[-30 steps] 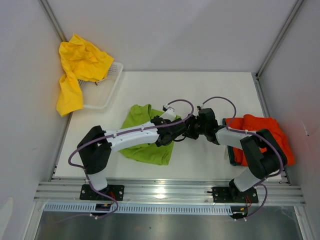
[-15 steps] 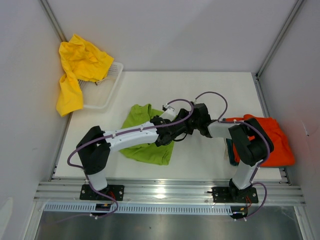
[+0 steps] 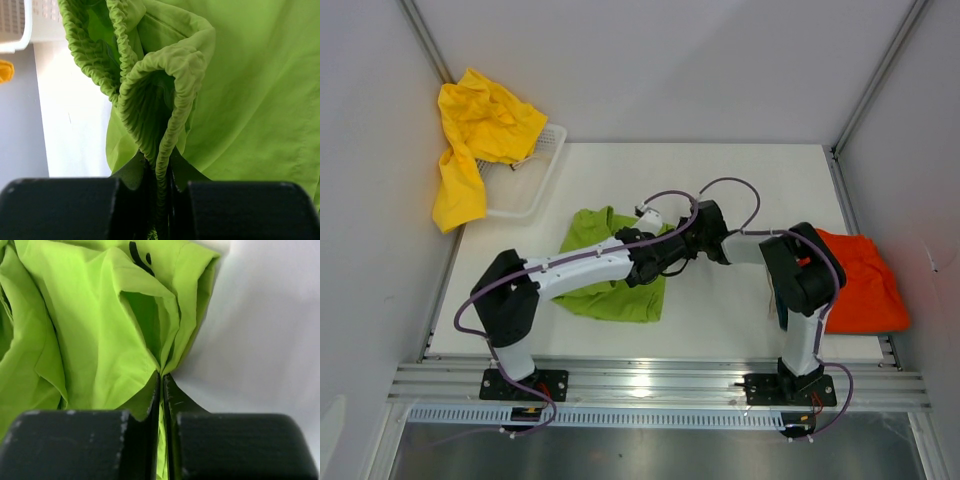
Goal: Fold and stack the shorts
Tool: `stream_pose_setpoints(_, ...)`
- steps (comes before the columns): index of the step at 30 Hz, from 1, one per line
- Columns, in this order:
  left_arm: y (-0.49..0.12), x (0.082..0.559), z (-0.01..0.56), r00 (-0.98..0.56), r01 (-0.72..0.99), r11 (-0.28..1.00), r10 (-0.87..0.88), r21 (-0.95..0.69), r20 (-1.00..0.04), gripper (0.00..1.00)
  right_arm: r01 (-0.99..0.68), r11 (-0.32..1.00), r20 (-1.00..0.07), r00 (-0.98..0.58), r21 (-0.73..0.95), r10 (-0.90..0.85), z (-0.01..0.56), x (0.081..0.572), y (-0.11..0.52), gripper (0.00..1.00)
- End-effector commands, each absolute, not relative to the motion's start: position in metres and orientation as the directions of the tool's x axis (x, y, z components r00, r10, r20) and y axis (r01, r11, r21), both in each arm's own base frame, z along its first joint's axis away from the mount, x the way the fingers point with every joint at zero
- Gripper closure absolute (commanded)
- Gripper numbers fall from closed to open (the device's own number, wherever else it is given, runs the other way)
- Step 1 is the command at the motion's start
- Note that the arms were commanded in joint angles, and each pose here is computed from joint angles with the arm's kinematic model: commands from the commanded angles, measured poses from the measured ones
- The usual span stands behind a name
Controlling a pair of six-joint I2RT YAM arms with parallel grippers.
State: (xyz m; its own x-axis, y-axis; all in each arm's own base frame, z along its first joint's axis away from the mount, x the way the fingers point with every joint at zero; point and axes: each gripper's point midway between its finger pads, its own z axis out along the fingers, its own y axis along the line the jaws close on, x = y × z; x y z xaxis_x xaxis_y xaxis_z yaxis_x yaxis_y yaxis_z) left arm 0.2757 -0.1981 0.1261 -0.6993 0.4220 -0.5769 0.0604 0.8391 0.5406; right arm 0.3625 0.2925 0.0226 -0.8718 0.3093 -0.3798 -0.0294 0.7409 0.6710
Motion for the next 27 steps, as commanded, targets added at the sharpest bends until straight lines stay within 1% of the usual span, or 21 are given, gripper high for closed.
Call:
stream_pose_setpoints(1,-0.174,0.282,0.134,-0.72,-0.066,0.869,0.299,0.49,-0.626,1.0,-0.068,0.787,-0.402,-0.885,0.614,0.237,0.015,0.371,0.308,0.97)
stream_pose_setpoints(4,-0.154,0.28,0.13,-0.736,-0.127,0.866,0.245,0.484,-0.631,1.0,-0.117,0.78,-0.405,-0.896,0.615,0.185,0.018,0.378,0.335,1.0)
stream_pose_setpoints(7,-0.134,0.276,0.132,-0.746,-0.183,0.842,0.217,0.507,-0.63,1.0,-0.189,0.767,-0.423,-0.899,0.613,0.117,0.023,0.38,0.37,1.0)
stream_pose_setpoints(8,-0.131,0.276,0.133,-0.746,-0.184,0.837,0.223,0.515,-0.628,1.0,-0.184,0.777,-0.404,-0.909,0.603,0.099,0.019,0.375,0.373,1.0)
stream_pose_setpoints(9,-0.134,0.278,0.132,-0.739,-0.167,0.842,0.238,0.513,-0.631,1.0,-0.193,0.772,-0.412,-0.906,0.606,0.096,0.023,0.377,0.38,1.0)
stream_pose_setpoints(12,-0.149,0.282,0.128,-0.726,-0.102,0.857,0.283,0.505,-0.627,1.0,-0.189,0.744,-0.391,-0.915,0.641,0.104,0.025,0.374,0.388,1.0)
stream_pose_setpoints(16,-0.157,0.284,0.129,-0.706,-0.091,0.824,0.343,0.559,-0.62,1.0,-0.209,0.727,-0.392,-0.916,0.654,0.09,0.028,0.376,0.396,1.0)
stream_pose_setpoints(21,-0.163,0.286,0.122,-0.704,-0.077,0.805,0.374,0.589,-0.603,1.0,-0.213,0.719,-0.383,-0.92,0.662,0.08,0.028,0.375,0.396,1.0)
stream_pose_setpoints(27,-0.181,0.284,0.114,-0.682,0.004,0.832,0.408,0.555,-0.607,1.0,-0.216,0.716,-0.379,-0.922,0.664,0.074,0.027,0.377,0.394,1.0)
